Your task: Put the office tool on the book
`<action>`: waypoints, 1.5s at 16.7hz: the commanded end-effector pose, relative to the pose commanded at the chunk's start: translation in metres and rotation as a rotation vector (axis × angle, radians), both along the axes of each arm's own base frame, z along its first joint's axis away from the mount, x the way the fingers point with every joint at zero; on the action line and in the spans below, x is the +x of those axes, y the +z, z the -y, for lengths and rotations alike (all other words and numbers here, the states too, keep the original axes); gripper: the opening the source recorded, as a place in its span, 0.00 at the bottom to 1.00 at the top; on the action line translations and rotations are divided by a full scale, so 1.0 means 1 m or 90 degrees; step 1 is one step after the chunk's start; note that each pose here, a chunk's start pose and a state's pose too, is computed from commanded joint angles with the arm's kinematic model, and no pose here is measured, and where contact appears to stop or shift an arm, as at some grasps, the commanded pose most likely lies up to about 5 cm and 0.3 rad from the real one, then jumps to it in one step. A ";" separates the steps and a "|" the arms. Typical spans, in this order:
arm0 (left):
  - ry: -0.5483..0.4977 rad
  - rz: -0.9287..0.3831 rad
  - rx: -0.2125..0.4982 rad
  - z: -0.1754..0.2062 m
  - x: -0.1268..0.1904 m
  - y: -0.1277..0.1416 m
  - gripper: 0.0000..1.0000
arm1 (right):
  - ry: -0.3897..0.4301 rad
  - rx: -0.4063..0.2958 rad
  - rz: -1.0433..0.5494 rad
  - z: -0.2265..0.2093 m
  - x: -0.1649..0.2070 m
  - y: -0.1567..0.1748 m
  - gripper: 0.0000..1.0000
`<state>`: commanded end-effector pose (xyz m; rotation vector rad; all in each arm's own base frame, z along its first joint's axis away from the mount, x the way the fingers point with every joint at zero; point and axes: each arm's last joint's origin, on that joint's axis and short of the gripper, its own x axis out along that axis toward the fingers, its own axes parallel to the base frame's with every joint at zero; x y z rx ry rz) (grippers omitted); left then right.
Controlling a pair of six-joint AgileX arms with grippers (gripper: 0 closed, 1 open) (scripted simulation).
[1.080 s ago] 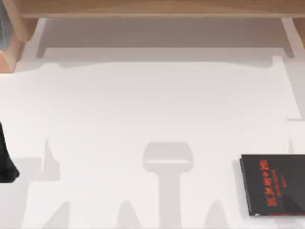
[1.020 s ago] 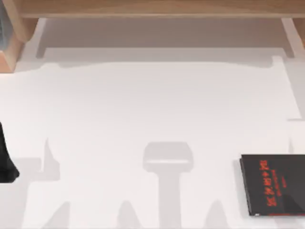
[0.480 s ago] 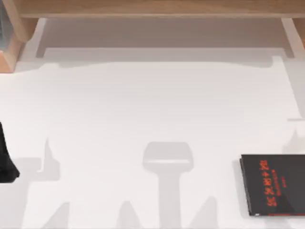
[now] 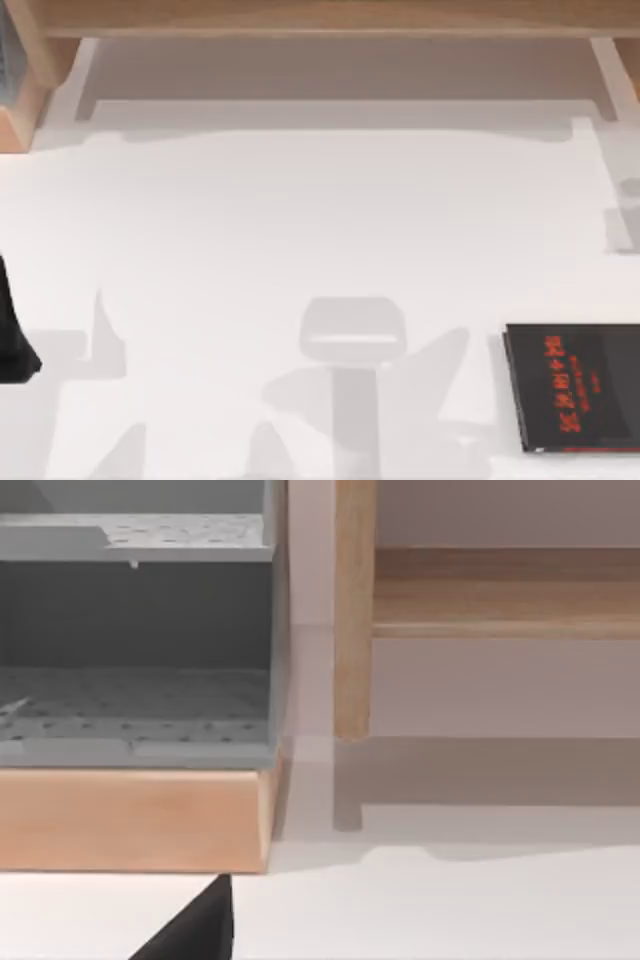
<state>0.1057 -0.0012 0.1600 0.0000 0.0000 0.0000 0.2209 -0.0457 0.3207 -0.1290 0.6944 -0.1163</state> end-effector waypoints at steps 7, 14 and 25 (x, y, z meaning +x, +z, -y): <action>0.000 0.000 0.000 0.000 0.000 0.000 1.00 | 0.019 0.014 -0.265 0.072 0.149 -0.010 1.00; 0.000 0.000 0.000 0.000 0.000 0.000 1.00 | 0.074 0.055 -0.442 0.129 0.239 -0.104 1.00; 0.000 0.000 0.000 0.000 0.000 0.000 1.00 | 0.106 0.071 -0.494 0.135 0.258 -0.146 1.00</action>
